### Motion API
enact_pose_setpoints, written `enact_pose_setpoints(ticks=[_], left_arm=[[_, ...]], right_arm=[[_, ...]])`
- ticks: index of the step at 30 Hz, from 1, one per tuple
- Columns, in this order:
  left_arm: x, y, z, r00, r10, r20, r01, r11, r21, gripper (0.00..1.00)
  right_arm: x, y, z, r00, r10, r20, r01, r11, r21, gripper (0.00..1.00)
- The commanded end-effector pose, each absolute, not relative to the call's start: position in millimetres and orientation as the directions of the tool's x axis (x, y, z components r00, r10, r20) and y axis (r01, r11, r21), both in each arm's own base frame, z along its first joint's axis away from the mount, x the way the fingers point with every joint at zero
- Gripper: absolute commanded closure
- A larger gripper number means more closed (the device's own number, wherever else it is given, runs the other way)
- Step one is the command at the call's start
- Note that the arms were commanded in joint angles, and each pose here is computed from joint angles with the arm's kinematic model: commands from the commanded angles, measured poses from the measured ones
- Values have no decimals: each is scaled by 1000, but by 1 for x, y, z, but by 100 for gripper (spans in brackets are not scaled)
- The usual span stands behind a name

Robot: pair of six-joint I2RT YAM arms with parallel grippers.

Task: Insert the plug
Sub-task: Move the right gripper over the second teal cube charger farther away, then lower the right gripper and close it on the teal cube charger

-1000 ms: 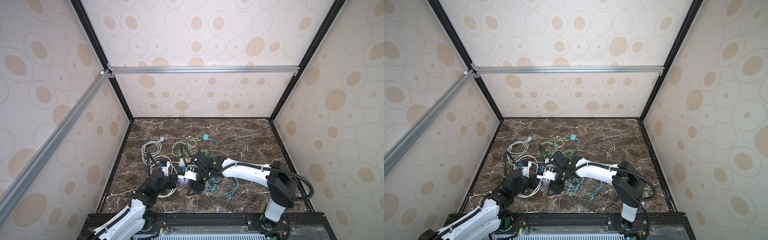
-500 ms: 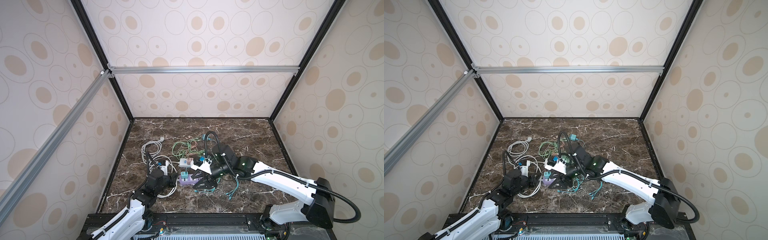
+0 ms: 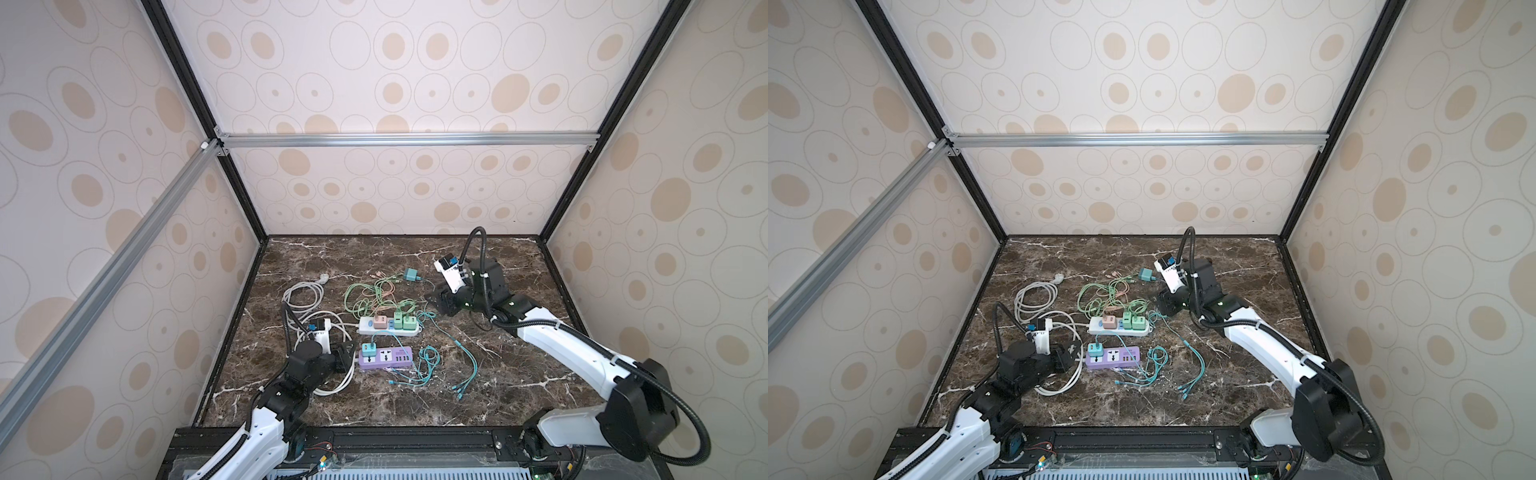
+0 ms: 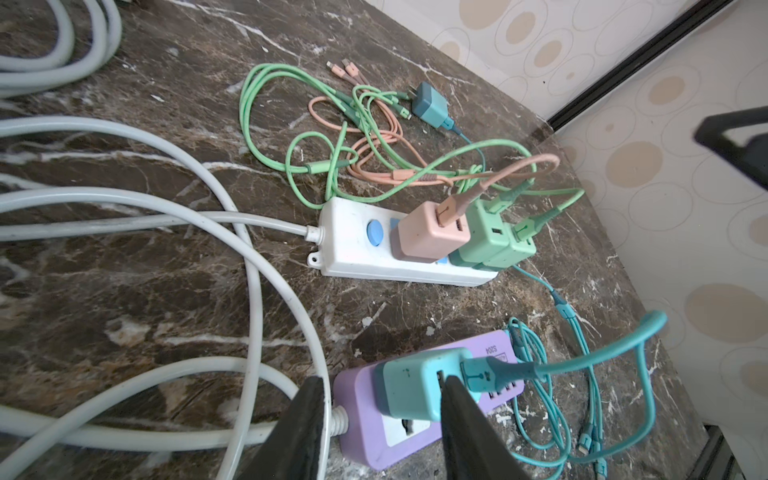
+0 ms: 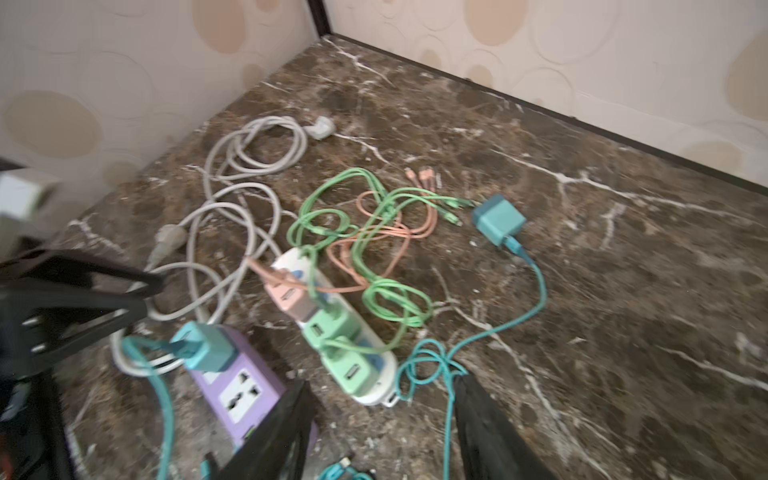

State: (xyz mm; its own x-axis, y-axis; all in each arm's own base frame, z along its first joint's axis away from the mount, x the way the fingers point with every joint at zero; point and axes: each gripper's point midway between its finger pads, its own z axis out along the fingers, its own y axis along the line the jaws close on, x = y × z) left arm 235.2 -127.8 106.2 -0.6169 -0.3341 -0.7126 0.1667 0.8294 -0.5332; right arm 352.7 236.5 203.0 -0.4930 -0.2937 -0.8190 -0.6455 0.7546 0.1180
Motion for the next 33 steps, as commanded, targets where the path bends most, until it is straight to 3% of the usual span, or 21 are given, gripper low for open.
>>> enact_pose_setpoints(ticks=[1,4,20,33], left_arm=[[239,-127,124,-586,-347,-732,182,824,-536,52],[238,-130,127,-587,-351,-729,194,814,-548,50],[231,-133,149,-543,-381,-749,262,770,-581,28],[228,-133,155,-525,-403,-749,279,751,-599,27]], right_arm=[[378,220,176,-474,-465,-747,-639,766,-71,41],[400,213,154,-473,-562,-678,-652,741,-160,37],[495,232,78,-484,-665,-569,-766,636,-92,24],[516,258,60,-438,-711,-551,-845,535,-19,28]])
